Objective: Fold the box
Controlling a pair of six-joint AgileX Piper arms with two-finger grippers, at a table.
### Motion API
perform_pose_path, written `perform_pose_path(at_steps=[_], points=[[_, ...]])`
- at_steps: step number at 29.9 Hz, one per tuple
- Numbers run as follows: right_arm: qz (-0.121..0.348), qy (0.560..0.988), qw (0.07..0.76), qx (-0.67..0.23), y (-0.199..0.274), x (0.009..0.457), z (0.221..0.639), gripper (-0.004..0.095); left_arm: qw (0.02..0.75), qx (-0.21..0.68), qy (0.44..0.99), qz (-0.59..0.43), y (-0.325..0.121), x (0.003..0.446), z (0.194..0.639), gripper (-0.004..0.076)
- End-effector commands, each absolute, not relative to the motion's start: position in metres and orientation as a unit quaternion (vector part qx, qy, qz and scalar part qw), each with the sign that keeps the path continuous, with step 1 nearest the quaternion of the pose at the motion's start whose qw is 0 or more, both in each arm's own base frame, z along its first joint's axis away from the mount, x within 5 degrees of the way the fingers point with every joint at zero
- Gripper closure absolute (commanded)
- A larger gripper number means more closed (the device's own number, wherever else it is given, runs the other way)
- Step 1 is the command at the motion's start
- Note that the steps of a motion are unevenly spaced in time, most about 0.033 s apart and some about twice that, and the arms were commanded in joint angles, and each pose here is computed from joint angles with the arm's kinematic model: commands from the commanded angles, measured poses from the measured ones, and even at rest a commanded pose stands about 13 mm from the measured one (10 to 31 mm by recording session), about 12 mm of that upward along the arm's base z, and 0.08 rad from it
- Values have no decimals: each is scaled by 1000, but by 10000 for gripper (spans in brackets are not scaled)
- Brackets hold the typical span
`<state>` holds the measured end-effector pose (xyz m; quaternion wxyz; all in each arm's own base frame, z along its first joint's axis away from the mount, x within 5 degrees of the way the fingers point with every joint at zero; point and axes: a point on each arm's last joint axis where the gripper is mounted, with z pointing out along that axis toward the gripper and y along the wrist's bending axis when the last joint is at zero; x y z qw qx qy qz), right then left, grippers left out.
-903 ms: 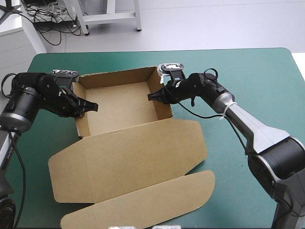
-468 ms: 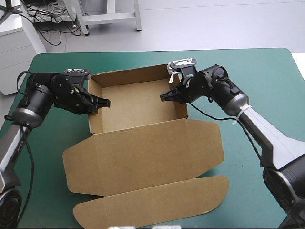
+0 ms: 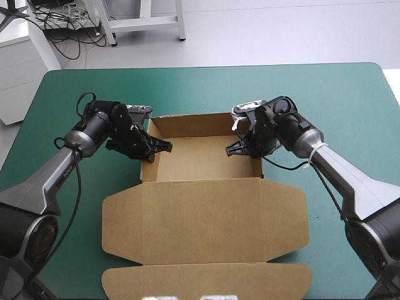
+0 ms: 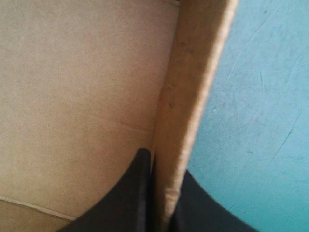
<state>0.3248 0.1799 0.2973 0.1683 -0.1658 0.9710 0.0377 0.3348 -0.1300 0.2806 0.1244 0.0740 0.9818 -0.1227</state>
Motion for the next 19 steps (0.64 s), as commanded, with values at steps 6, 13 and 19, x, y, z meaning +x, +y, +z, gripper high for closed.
perform_pose_path(at_steps=[6, 13, 19], points=[[51, 964, 160, -207, 180, 316, 301, 922, 183, 96, 970, -127, -134, 344, 292, 732], [27, 973, 169, -157, 175, 320, 301, 602, 168, 117, 971, -127, -134, 341, 292, 504], [18, 973, 172, -150, 174, 321, 301, 358, 173, 105, 966, -159, -139, 341, 295, 205]])
